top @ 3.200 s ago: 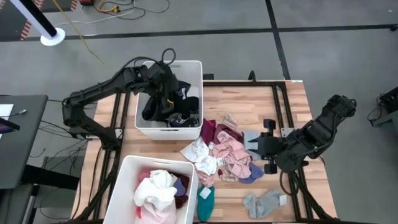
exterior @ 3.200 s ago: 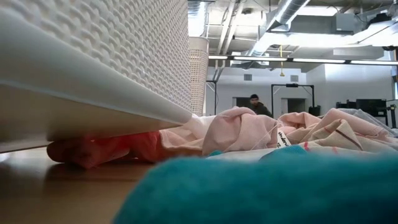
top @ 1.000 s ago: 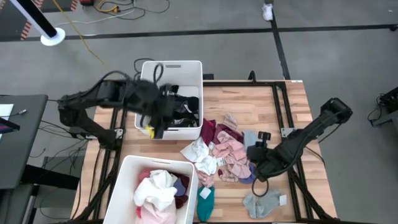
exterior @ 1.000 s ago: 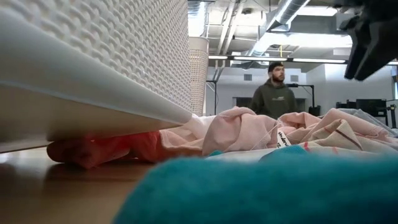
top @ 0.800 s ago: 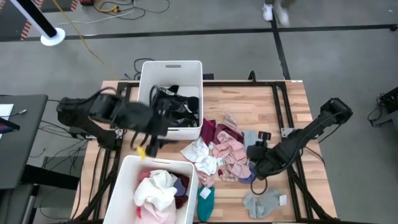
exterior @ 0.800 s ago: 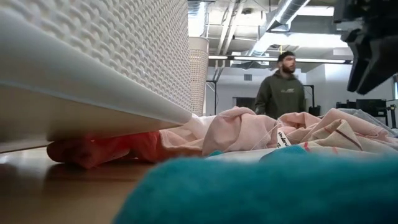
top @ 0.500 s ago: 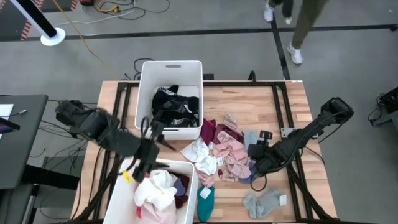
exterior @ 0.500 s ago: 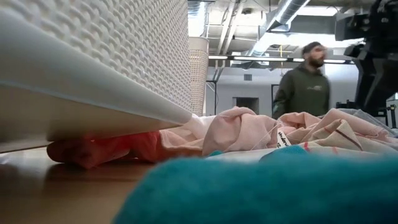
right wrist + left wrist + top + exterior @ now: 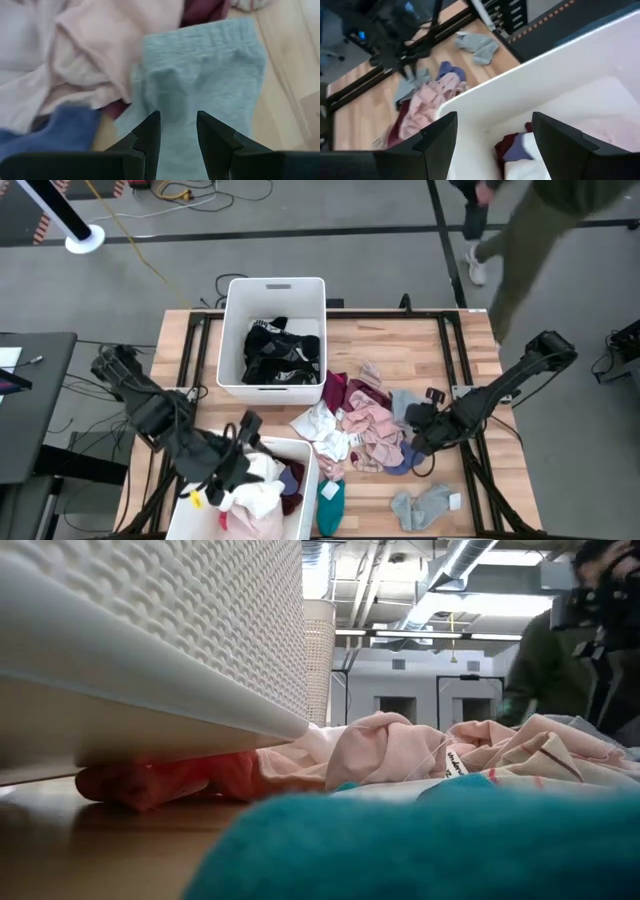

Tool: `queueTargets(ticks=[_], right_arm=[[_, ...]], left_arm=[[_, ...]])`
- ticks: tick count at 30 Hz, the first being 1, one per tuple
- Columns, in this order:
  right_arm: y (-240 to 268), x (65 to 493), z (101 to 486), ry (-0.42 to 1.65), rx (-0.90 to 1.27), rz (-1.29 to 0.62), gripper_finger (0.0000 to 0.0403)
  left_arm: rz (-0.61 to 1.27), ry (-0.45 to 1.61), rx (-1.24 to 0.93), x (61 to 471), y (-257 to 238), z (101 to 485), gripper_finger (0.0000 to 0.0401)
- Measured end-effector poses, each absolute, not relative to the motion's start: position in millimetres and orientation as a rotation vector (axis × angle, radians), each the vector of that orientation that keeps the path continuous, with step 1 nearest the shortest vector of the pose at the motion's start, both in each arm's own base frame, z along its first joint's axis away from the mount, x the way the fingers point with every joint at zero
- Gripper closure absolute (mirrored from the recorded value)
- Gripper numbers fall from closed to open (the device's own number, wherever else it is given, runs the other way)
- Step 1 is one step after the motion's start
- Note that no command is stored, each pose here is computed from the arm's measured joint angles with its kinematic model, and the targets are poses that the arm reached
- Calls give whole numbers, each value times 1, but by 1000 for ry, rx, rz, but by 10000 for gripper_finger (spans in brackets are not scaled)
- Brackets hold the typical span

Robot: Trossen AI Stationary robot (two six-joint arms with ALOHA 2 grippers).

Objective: Sort clothes
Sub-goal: Put the gray underwear into the top white laundry bin

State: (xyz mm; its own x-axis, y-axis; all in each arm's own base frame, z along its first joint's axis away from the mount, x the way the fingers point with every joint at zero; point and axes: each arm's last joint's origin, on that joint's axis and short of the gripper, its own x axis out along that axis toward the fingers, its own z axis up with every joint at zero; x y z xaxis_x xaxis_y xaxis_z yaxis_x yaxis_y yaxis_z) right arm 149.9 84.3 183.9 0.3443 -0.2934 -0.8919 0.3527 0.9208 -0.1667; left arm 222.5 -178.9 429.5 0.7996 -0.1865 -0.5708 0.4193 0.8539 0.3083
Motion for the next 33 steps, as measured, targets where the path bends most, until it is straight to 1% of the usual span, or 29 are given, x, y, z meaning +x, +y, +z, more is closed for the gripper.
queueTargets(ticks=[4,8,14,18,21,23,26,27,33], right_arm=[[83,149,171,1120,83,-407,262],[81,146,157,1112,95,-403,262],[77,142,148,1114,114,-430,262],[73,141,143,1117,119,-446,268],[72,140,141,1121,117,-455,294],[72,140,140,1121,114,-454,323],[72,140,141,1122,99,-438,378],[72,141,141,1119,97,-433,389],[74,142,141,1106,90,-407,399]], left_arm=[[-376,545,467,222,-192,415,151],[-397,524,483,221,-200,407,152],[-377,492,500,220,-203,408,152],[-387,430,519,223,-206,413,152],[-388,394,539,226,-205,416,152],[-380,377,546,228,-203,417,152],[-359,365,543,234,-199,419,152],[-351,361,538,235,-197,419,152],[-311,325,532,255,-188,404,152]])
